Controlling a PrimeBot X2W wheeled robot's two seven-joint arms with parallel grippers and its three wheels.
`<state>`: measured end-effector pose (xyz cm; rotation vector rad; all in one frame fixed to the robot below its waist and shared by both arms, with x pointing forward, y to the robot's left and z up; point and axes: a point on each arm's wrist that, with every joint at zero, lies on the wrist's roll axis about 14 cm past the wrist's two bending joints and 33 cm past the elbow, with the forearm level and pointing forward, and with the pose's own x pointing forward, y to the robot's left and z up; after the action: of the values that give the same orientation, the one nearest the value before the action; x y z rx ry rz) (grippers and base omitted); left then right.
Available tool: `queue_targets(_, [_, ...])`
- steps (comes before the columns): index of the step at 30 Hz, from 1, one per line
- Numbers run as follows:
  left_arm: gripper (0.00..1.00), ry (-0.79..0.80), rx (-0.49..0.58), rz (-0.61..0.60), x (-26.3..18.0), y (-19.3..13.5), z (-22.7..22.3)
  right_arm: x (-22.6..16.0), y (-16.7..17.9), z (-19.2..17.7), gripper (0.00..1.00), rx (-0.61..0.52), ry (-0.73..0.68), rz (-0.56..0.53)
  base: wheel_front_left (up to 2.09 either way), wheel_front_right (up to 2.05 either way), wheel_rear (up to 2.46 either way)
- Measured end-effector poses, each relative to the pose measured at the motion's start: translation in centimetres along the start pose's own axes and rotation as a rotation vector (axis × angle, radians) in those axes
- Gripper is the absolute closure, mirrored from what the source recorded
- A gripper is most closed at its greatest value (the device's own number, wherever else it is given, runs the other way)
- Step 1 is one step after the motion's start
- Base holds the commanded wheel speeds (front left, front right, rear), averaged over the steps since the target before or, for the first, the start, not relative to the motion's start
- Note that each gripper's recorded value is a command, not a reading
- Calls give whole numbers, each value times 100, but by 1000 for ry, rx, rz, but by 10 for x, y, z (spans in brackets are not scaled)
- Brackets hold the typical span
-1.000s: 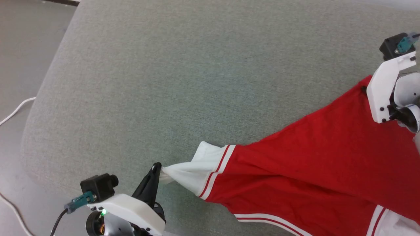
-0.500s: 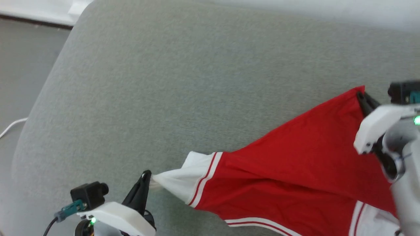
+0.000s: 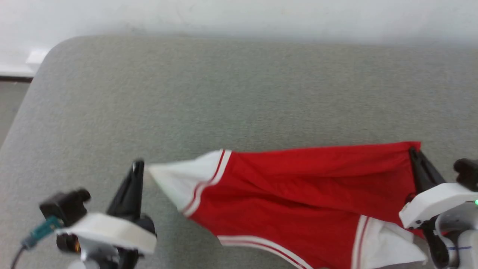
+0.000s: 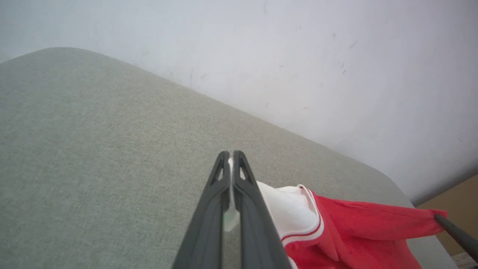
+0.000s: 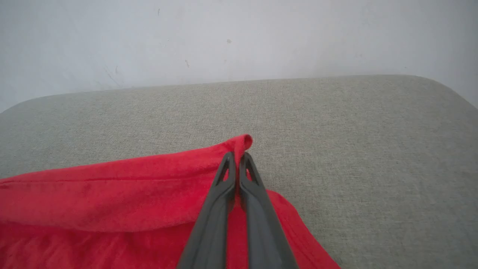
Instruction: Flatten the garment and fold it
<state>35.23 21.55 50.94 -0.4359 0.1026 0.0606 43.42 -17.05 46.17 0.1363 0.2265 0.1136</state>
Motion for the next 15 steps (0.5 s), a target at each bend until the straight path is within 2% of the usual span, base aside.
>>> queue_targets(6, [100, -148, 25, -221, 41, -55, 58, -12, -11, 48, 100, -63, -68, -18, 0, 0, 0])
queue_targets(9, [100, -195, -39, -324, 64, -85, 85, -2, -10, 72, 100, -136, -72, 3, 0, 0, 0])
queue_targets(10, [100, -221, -79, -344, 74, -93, 96, 3, -9, 82, 100, -166, -78, 14, 0, 0, 0])
queue_targets(15, [100, -269, -16, -393, 126, -115, 131, 37, -3, 129, 100, -303, -113, 57, 0, 0, 0])
